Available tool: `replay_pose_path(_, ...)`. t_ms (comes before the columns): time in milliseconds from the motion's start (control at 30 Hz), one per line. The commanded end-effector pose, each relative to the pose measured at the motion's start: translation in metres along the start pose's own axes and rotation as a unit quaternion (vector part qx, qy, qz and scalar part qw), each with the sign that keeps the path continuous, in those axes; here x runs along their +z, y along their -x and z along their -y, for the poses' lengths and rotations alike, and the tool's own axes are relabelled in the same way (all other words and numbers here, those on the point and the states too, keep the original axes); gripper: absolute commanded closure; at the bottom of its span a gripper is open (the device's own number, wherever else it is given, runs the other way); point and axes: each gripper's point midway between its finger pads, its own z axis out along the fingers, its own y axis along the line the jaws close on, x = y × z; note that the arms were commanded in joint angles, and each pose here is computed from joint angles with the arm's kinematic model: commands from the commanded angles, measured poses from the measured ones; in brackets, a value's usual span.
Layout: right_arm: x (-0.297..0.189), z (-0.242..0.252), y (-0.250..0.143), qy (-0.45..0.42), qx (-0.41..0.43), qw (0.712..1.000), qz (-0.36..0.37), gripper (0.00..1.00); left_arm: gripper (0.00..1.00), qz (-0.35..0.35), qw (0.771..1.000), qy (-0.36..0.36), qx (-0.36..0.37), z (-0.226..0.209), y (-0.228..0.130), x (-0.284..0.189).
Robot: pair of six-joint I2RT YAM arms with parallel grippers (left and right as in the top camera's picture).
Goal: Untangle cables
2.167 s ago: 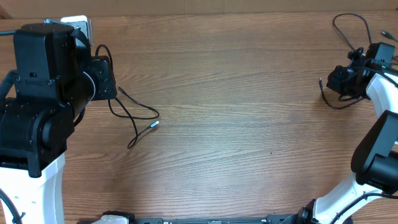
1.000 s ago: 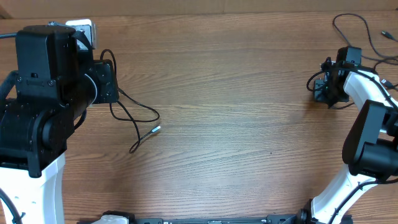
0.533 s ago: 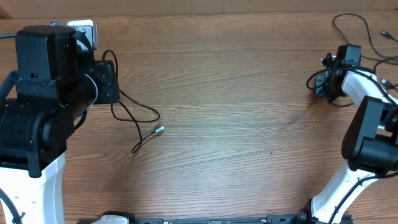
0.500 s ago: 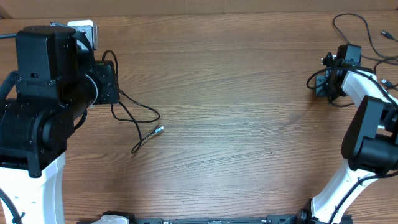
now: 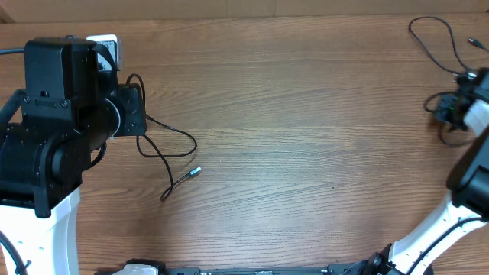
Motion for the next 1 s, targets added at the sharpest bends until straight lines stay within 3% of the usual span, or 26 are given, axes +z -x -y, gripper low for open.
replay_pose_path(0,0.04,0.026,-0.076,-0.009,0.027,0.995,-0.092,0.96,0.96,0.007,1.0,-0.005,0.009,0.001,-0.003,-0.009)
replay_pose_path(333,0.038,0.05,-0.081,-0.004,0.056,0.994,-0.093,0.96,0.96,0.008,1.0,-0.005,0.009,0.001,-0.002,-0.009)
replay_pose_path(500,0.006,0.008,-0.027,0.056,0.033,0.996,-0.063,0.96,0.96,0.009,1.0,-0.005,0.008,0.002,-0.002,-0.009)
replay_pose_path(667,-0.066,-0.052,0.05,0.08,-0.02,0.997,-0.005,0.94,0.96,0.017,1.0,-0.006,0.008,0.002,0.003,-0.009)
replay_pose_path(767,-0.125,-0.096,0.088,0.101,-0.045,0.993,0.036,0.87,0.96,0.03,0.999,-0.011,0.007,0.004,0.009,-0.009)
replay_pose_path(833,-0.161,-0.122,0.103,0.114,-0.064,0.99,0.055,0.96,0.96,0.048,0.999,-0.022,0.006,0.009,0.018,-0.01)
replay_pose_path(967,-0.251,-0.177,0.122,0.147,-0.084,0.981,0.096,0.96,0.96,0.094,0.992,-0.08,0.018,0.032,0.047,-0.008)
